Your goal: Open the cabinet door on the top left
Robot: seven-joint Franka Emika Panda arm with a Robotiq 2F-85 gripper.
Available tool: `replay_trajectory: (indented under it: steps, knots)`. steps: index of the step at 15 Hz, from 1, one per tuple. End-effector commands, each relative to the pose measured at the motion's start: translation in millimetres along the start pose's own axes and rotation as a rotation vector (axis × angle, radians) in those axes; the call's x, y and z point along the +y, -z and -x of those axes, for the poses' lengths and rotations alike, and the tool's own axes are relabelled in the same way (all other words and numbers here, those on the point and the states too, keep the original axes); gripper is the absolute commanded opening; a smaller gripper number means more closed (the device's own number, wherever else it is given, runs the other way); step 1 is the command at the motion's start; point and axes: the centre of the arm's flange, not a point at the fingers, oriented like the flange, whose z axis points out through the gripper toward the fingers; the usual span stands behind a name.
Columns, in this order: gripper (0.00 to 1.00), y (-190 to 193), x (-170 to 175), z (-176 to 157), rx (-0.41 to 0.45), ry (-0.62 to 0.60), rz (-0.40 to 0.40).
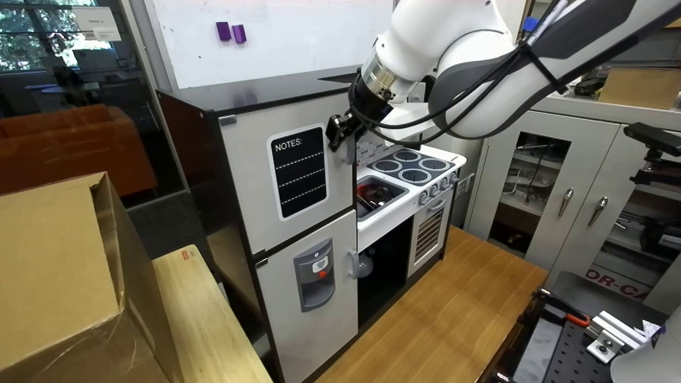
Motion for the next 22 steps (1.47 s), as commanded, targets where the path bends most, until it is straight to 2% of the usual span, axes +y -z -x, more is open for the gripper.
replay_trajectory:
  steps: [1, 2, 3, 8, 9, 11, 18, 22]
  knots:
    - [0.58, -4, 5, -4, 0.004, 0.01, -0.005]
    - [0.52, -3, 4, -4, 0.005, 0.009, -0.005]
    - [0.35, -2, 5, -4, 0.005, 0.007, -0.007]
    - [0.03, 1, 14, 0, 0.004, -0.006, 0.007]
    - [0.01, 2, 15, 0, 0.003, -0.008, 0.01]
    - [0.05, 3, 15, 0, 0.002, -0.008, 0.009]
    - [0.05, 18, 9, 7, 0.005, -0.016, -0.005]
    - [0.05, 43, -5, 28, -0.001, -0.015, -0.03]
